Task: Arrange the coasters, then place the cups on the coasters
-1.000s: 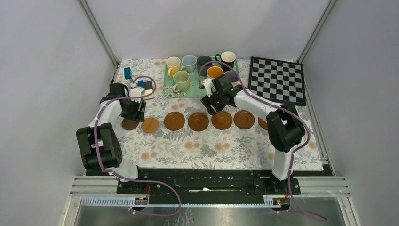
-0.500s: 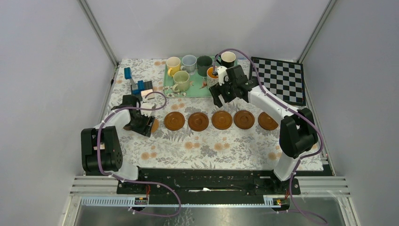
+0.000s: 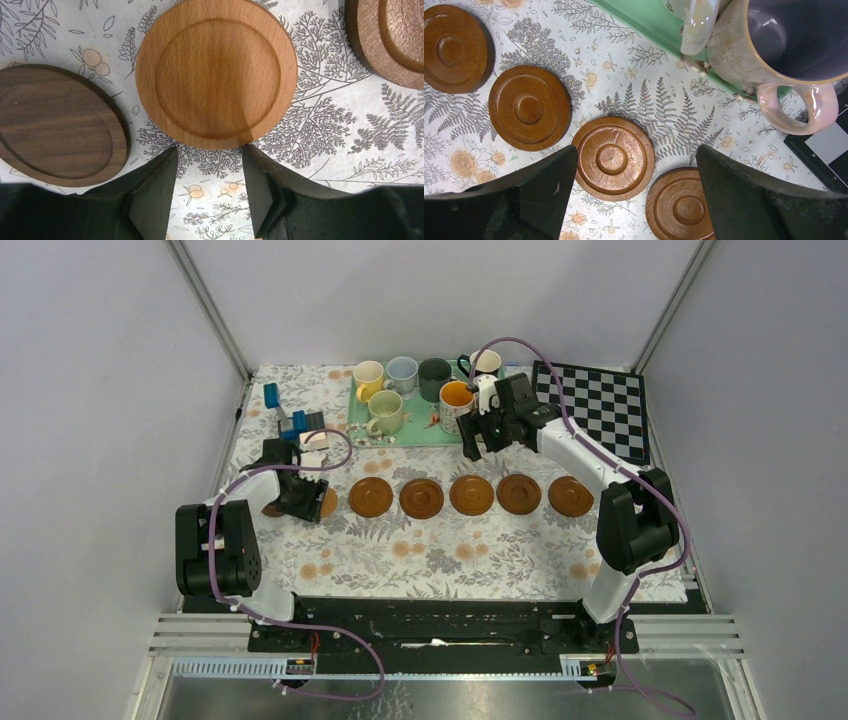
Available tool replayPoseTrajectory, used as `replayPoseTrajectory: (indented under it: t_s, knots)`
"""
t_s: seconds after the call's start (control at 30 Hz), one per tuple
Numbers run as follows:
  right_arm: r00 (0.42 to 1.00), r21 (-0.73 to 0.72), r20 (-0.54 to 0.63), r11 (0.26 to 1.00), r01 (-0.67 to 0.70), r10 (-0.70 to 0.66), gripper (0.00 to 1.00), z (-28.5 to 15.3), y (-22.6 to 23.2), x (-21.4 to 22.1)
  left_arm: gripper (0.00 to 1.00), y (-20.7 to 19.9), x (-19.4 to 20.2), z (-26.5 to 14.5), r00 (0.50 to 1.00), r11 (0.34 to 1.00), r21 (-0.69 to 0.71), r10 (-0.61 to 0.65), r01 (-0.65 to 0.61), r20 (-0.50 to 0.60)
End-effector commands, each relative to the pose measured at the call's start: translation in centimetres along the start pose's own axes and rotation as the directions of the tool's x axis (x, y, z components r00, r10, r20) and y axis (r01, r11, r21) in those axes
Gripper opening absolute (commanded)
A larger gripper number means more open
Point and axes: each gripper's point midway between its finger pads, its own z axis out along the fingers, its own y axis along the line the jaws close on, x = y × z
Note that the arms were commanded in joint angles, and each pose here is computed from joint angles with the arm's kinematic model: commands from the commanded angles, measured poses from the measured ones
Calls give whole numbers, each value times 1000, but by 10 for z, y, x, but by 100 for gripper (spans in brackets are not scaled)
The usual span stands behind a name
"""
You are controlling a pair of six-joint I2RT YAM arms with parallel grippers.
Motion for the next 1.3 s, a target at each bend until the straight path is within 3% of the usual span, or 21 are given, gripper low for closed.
replayPoseTrajectory:
  t_s: [0.0,0.2,0.4,0.5,0.7,0.77,0.93,1.17,1.27]
  knots:
    - [998,-17,58,1000,-4,5,96,-16,3,-18,55,6,-12,5,999,1000,-21,-10,10,33]
    - [996,-17,93,1000,4,-2,96,-26,2,-29,62,-5,-26,-23,997,999,32,28,-30,72]
    - [989,12,150,1000,4,-6,100,-55,-7,-41,81,-21,-66,-79,975,990,92,84,-105,208]
    - [983,43,184,999,9,-17,100,-71,-14,-45,98,-23,-93,-100,957,989,95,84,-115,278]
    - [976,79,217,996,-39,21,100,-93,-48,-52,99,-36,-150,-140,902,979,75,142,-188,408]
    - [984,99,180,995,-9,-9,100,-88,-61,-48,99,-25,-174,-147,883,994,0,96,-108,459]
    - [997,125,65,992,22,-31,100,-78,-94,-47,99,-37,-208,-171,822,994,77,19,-76,569]
    - [986,-63,-112,992,113,-120,100,-51,-113,-29,99,-19,-216,-153,861,996,24,58,-81,506]
    - [978,-75,-141,986,146,-156,100,-41,-122,-28,99,-15,-221,-146,861,996,15,65,-84,505]
